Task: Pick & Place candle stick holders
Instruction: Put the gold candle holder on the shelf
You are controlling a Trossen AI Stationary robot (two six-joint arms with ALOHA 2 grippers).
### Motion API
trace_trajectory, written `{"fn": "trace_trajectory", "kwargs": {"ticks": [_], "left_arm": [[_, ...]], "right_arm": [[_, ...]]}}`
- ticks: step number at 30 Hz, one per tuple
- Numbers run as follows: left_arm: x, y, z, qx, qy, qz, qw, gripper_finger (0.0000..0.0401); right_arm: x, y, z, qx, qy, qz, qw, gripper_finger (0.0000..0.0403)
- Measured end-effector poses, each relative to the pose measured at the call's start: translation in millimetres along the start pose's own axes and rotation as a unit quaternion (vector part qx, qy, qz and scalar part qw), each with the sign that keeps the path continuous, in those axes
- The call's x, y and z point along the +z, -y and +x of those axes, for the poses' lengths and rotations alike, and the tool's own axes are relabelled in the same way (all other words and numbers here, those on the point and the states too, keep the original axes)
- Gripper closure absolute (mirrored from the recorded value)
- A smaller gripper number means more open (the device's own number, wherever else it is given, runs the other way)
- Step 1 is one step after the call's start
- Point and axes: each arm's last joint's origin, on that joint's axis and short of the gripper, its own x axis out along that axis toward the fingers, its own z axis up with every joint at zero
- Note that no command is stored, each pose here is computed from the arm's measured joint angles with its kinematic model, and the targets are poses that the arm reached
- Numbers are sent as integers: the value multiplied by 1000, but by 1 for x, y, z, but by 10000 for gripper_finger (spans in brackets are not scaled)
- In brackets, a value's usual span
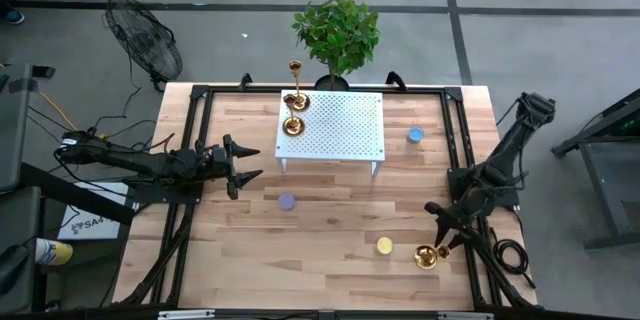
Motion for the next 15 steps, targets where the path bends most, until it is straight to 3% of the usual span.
{"fn": "trace_trajectory", "kwargs": {"ticks": [6,15], "left_arm": [[0,0,0,0,0,0,1000,110],[0,0,0,0,0,0,1000,110]], "right_arm": [[-1,-3,0,-30,19,-25,999,289],[-1,-12,3,-24,34,-38,998,289]]}}
